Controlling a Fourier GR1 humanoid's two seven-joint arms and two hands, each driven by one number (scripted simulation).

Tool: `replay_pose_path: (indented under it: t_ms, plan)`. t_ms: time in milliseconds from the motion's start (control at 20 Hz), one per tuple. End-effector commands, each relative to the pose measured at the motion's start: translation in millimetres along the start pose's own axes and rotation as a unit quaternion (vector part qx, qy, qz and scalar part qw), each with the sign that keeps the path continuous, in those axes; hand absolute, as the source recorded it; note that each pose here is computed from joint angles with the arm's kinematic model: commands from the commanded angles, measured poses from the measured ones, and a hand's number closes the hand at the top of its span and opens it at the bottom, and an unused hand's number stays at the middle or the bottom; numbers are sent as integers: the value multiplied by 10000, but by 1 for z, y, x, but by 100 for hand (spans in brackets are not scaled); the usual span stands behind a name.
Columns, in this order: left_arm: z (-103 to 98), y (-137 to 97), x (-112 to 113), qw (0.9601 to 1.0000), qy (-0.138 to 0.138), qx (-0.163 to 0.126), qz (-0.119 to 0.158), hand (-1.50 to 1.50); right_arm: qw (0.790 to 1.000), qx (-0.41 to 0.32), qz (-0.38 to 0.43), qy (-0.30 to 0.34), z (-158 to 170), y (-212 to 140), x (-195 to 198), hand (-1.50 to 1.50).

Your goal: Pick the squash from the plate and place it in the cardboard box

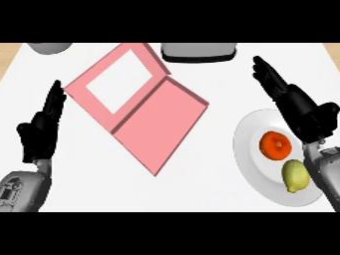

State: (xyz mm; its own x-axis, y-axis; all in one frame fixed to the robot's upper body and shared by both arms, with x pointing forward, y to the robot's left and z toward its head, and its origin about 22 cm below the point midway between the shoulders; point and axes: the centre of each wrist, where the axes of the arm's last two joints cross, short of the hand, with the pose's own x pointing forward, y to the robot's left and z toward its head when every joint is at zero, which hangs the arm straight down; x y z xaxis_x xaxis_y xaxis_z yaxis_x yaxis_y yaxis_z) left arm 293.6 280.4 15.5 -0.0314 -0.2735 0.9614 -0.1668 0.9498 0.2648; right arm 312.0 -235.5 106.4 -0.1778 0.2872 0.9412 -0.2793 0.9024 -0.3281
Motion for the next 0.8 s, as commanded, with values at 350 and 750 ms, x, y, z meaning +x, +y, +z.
replay_pose_path:
  t_ms: [350, 750]
  plan:
    - [17, 63, -29, 9862, 822, 470, -1361, 0, 9634, 357, 2619, 449, 66, -88, -42, -150]
    - [25, 69, -29, 9843, 976, 437, -1406, 0, 9942, -763, -185, -729, 174, -74, -175, -150]
